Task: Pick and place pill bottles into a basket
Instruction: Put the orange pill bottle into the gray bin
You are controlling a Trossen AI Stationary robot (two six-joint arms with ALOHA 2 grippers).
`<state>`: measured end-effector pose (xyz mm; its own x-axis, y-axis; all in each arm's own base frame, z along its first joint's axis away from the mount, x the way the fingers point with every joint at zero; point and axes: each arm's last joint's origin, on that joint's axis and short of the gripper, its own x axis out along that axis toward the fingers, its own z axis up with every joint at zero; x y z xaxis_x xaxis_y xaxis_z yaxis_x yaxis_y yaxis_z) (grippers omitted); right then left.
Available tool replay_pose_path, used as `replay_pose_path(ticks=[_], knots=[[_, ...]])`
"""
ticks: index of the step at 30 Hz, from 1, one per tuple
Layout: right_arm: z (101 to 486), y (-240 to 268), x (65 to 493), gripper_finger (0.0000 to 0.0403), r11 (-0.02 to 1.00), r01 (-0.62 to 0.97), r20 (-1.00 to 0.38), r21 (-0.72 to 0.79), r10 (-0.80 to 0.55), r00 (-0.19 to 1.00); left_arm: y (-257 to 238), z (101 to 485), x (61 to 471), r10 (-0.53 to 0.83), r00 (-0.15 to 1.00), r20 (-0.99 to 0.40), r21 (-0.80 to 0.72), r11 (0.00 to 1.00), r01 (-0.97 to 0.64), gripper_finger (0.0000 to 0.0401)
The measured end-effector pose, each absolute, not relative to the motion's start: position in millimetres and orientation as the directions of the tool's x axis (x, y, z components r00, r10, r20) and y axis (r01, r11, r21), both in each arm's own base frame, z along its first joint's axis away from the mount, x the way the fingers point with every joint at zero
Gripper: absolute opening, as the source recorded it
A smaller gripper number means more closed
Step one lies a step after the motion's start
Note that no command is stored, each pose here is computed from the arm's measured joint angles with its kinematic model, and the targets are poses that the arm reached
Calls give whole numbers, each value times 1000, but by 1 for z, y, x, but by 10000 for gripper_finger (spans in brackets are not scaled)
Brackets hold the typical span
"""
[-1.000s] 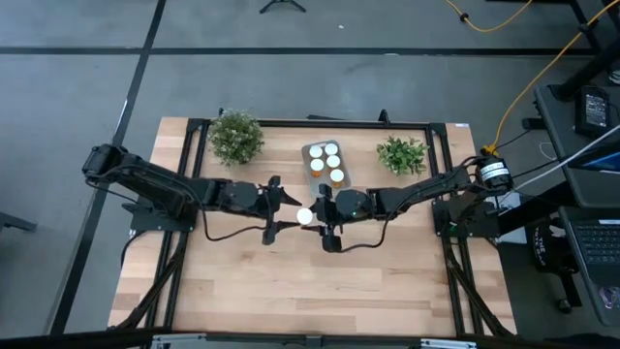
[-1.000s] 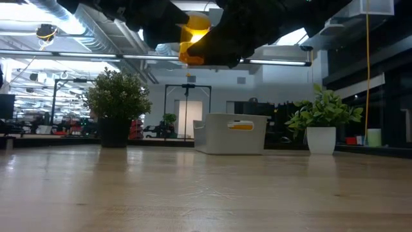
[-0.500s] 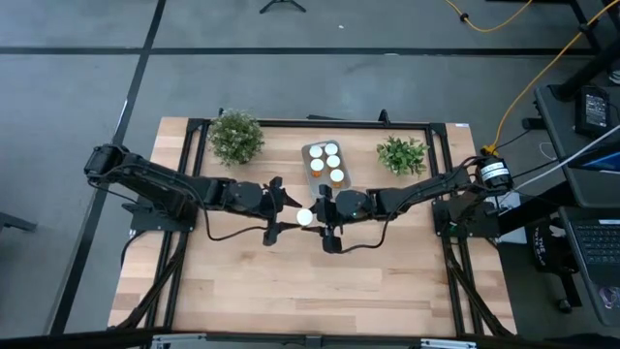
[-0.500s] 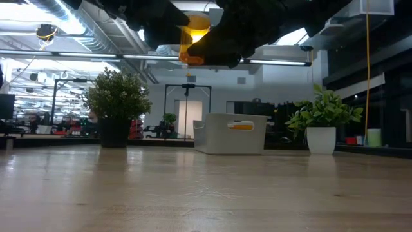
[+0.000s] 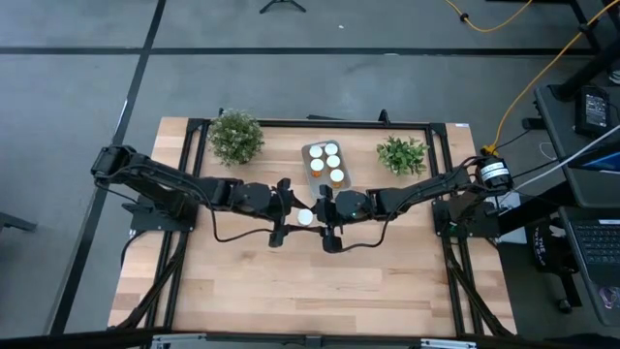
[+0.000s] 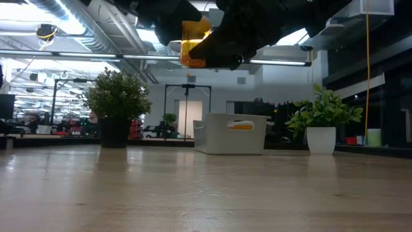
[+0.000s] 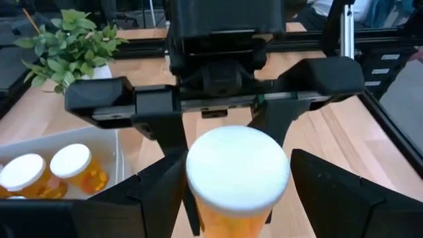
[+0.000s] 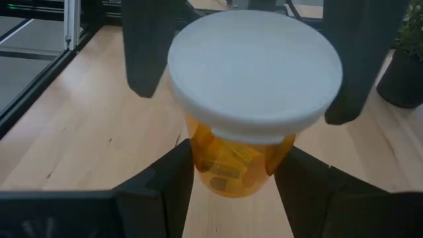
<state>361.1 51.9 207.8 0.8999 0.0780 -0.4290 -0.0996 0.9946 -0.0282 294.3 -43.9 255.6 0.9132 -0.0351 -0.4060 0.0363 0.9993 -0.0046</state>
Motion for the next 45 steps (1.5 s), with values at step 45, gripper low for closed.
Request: replay_pose_path(ticks=[45], knots=[[208, 52, 361, 207, 994, -104, -425, -29, 81, 902, -44, 253, 293, -32, 892, -451, 31, 998, 52, 196]])
